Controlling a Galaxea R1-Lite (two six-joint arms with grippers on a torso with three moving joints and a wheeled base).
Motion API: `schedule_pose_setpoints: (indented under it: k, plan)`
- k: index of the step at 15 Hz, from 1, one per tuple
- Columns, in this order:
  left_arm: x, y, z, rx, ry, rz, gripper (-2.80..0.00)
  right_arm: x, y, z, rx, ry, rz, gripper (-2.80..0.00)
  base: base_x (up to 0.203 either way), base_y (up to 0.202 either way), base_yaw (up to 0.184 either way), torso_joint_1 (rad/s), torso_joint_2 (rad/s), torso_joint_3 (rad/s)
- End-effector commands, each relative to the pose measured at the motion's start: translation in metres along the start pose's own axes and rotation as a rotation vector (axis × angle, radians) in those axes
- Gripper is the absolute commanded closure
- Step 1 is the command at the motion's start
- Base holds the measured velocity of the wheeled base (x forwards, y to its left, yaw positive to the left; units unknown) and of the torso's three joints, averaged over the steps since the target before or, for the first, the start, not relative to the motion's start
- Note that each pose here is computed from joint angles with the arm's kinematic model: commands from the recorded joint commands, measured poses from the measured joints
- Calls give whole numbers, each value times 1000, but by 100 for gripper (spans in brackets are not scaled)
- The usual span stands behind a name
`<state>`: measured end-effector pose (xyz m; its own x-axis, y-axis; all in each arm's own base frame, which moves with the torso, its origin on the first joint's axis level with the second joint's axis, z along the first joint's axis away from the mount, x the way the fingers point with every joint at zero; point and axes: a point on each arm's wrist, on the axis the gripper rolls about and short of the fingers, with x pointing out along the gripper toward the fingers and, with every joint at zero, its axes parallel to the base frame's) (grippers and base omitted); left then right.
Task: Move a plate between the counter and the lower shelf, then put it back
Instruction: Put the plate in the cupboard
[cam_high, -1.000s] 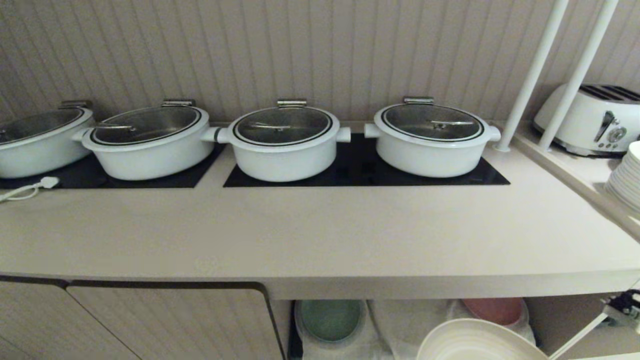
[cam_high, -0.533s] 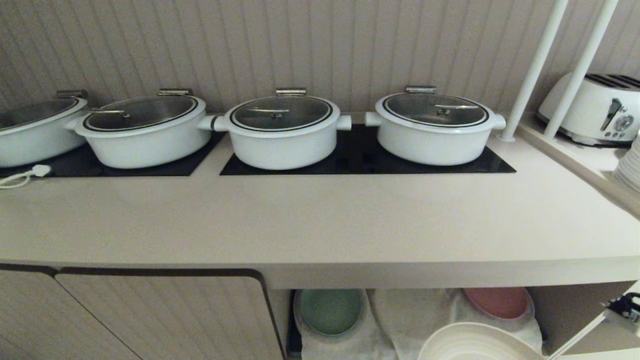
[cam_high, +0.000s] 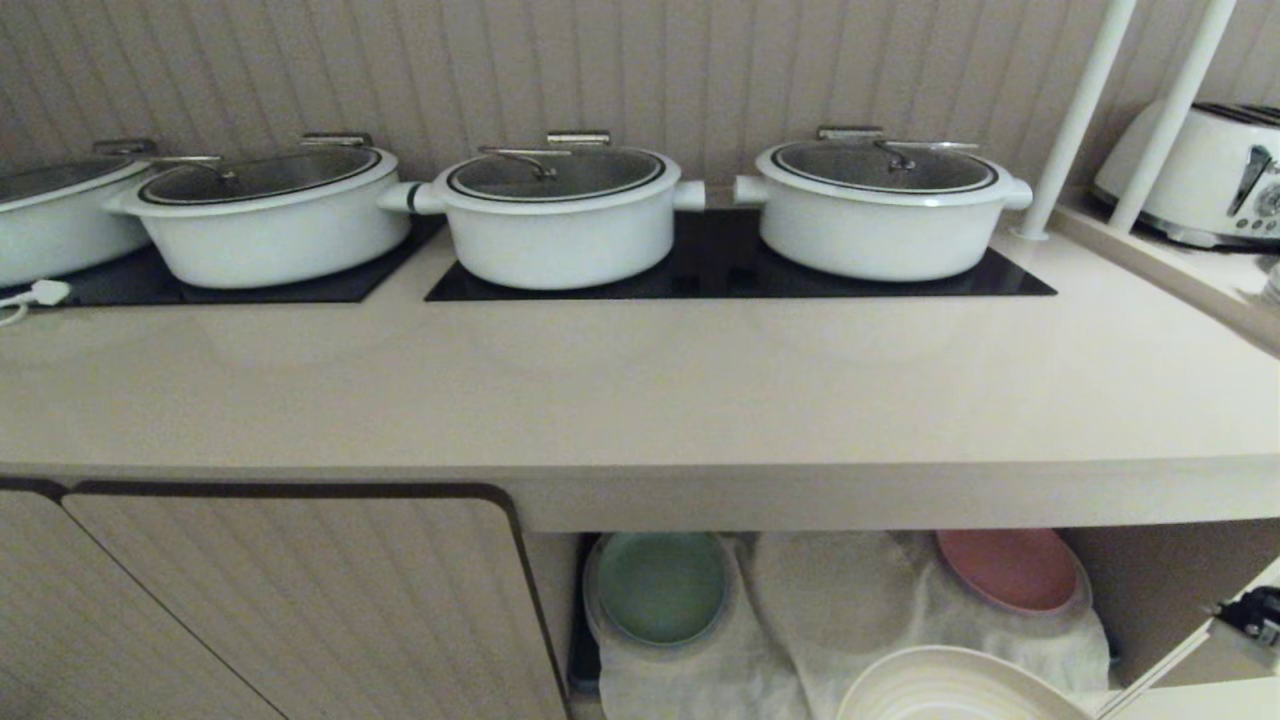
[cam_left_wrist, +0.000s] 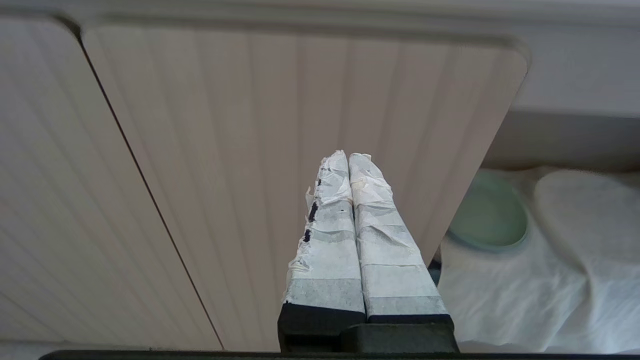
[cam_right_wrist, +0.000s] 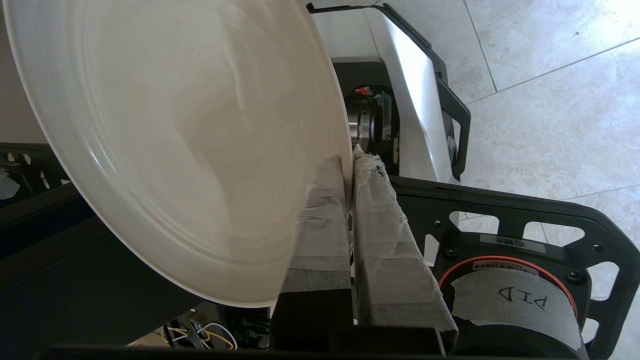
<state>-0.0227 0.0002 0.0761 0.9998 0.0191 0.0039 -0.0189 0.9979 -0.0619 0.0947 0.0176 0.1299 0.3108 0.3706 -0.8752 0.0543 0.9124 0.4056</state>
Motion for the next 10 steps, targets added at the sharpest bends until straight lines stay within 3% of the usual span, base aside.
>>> schedule_pose_setpoints:
  k: [1,10]
  plan:
    - [0,0,0,-1,-1,1,0,0,0,-1,4,5,1,0,0,0,0,-236,529,291]
    - [0,0,0,-1,-1,1,0,2,-1,-3,7,14,-4,0,0,0,0,-215,502,285]
